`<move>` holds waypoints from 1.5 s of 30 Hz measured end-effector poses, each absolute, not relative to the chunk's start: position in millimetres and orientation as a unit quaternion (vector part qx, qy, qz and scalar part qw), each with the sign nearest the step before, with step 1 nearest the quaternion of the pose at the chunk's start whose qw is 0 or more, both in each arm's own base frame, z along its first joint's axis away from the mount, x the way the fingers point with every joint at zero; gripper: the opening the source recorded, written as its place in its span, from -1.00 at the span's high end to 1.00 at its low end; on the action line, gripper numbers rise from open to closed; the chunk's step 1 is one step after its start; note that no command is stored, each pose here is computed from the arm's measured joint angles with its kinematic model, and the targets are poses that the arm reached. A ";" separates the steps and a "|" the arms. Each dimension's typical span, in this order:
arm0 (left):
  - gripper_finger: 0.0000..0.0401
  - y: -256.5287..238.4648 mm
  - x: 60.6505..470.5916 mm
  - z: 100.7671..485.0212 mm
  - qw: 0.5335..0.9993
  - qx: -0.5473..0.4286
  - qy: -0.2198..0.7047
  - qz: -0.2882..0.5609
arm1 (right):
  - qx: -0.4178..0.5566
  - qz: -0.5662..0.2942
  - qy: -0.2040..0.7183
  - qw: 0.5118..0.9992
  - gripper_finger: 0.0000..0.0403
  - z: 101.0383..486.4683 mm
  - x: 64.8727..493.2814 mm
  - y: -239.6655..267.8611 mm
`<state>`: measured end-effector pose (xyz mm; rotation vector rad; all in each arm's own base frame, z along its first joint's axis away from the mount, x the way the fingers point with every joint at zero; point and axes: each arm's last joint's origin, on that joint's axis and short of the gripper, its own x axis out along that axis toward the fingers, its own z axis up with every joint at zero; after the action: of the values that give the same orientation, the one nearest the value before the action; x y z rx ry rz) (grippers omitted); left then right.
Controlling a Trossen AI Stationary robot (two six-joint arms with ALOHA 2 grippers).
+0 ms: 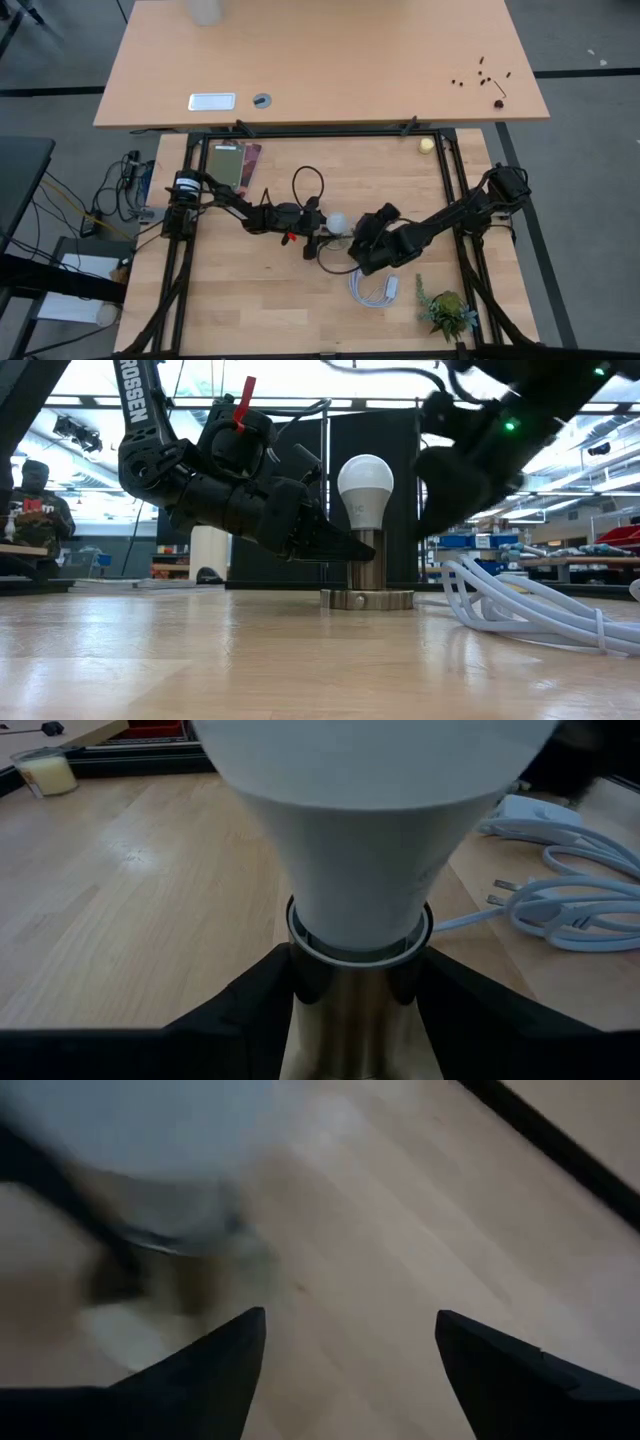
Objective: Screw lightbulb
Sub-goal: Remove the white lightbulb from the desk lamp
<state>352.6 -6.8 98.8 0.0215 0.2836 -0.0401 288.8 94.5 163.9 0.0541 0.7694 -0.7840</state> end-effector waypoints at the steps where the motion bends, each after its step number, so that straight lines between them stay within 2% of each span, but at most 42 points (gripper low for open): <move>1: 0.00 -6.8 352.6 98.9 0.990 0.011 0.141 -0.020 | 0.043 -0.394 0.368 0.841 -0.49 163.9 284.8 92.8; 3: 0.00 -6.8 352.6 98.9 0.990 0.011 0.141 -0.020 | 0.063 -0.401 0.359 0.840 -0.46 165.2 284.2 95.1; 9: 0.00 -6.8 352.7 99.0 0.990 0.011 0.141 -0.020 | 0.048 -0.298 0.314 0.900 -0.45 176.2 303.9 118.5; 16: 0.00 -6.8 352.7 99.2 0.990 0.011 0.140 -0.020 | 0.031 -0.299 0.294 0.907 -0.44 181.4 318.0 101.8; 24: 0.00 -5.9 352.8 99.3 0.990 0.011 0.139 -0.015 | 0.011 -0.323 0.356 0.877 -0.42 173.3 310.8 84.7; 26: 0.00 -6.0 352.8 99.3 0.990 0.011 0.139 -0.016 | 0.017 -0.350 0.366 0.862 -0.42 171.0 305.0 81.7; 29: 0.00 -7.1 352.8 99.3 0.990 0.011 0.139 -0.021 | 0.046 -0.435 0.371 0.819 -0.40 166.6 284.2 75.2; 31: 0.00 -7.2 352.8 99.4 0.990 0.011 0.139 -0.022 | 0.071 -0.449 0.360 0.815 -0.39 167.0 281.2 77.3; 35: 0.00 -7.2 352.8 99.4 0.990 0.011 0.139 -0.022 | 0.079 -0.349 0.373 0.856 -0.39 169.0 292.1 99.5; 38: 0.00 -7.2 352.8 99.4 0.990 0.011 0.139 -0.022 | 0.065 -0.291 0.346 0.890 -0.39 174.6 301.2 113.0; 45: 0.00 -6.8 352.9 99.4 0.990 0.011 0.139 -0.020 | 0.036 -0.300 0.315 0.900 -0.37 180.4 315.1 96.8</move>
<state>352.9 -6.8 99.4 0.0218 0.2783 -0.0400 315.1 96.8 180.4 0.0755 0.6518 -0.6207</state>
